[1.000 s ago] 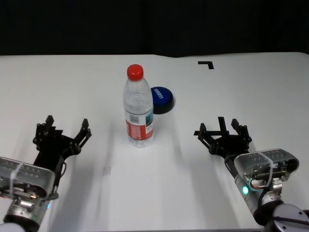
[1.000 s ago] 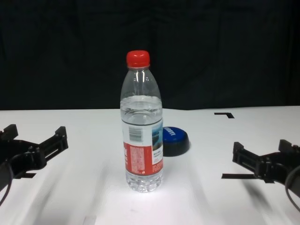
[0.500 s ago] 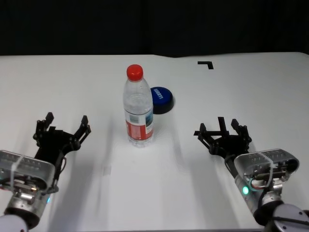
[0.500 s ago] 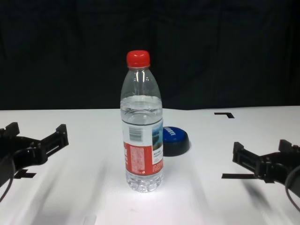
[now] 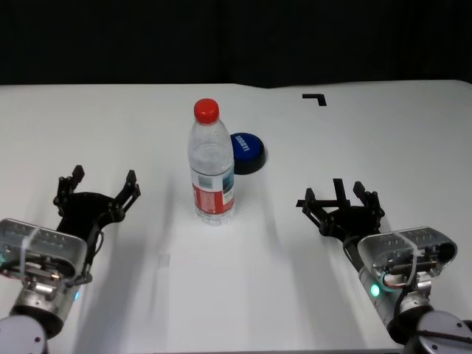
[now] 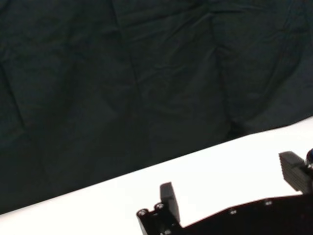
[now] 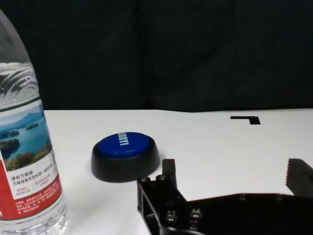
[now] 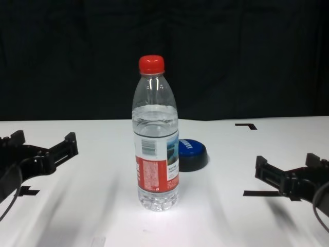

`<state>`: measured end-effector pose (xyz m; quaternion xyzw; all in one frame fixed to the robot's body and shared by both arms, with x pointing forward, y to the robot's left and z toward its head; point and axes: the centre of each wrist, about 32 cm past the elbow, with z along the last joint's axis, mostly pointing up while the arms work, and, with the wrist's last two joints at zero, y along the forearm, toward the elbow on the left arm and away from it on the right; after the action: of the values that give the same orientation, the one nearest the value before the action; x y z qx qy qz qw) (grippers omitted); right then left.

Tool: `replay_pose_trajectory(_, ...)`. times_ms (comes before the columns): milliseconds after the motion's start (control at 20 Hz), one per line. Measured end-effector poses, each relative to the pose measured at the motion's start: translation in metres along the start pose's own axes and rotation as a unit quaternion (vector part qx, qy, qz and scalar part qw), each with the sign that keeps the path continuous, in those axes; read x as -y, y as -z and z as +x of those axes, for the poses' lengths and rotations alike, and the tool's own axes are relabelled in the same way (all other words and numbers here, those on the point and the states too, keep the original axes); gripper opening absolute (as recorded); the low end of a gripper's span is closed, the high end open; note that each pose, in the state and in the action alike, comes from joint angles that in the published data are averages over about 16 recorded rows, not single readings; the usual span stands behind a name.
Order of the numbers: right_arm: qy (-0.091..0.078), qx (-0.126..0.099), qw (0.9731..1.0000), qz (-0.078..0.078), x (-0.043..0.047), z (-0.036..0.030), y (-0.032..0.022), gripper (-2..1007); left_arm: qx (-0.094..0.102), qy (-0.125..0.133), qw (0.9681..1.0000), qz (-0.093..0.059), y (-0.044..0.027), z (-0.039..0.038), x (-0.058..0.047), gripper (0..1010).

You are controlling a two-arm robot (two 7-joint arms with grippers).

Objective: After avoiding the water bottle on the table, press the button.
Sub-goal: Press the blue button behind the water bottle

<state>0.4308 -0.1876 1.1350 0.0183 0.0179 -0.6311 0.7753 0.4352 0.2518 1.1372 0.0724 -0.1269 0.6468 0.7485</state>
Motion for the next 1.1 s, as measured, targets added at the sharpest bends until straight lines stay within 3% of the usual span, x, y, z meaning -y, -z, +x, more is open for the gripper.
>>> replay_pose_trajectory(1100, 0.000, 0.000, 1.0000, 0.000, 0.0000, 0.0000, 0.0000, 1003, 0.003, 0.011, 0.9999, 0.007, -0.0006, 0.0027, 0.027, 1003)
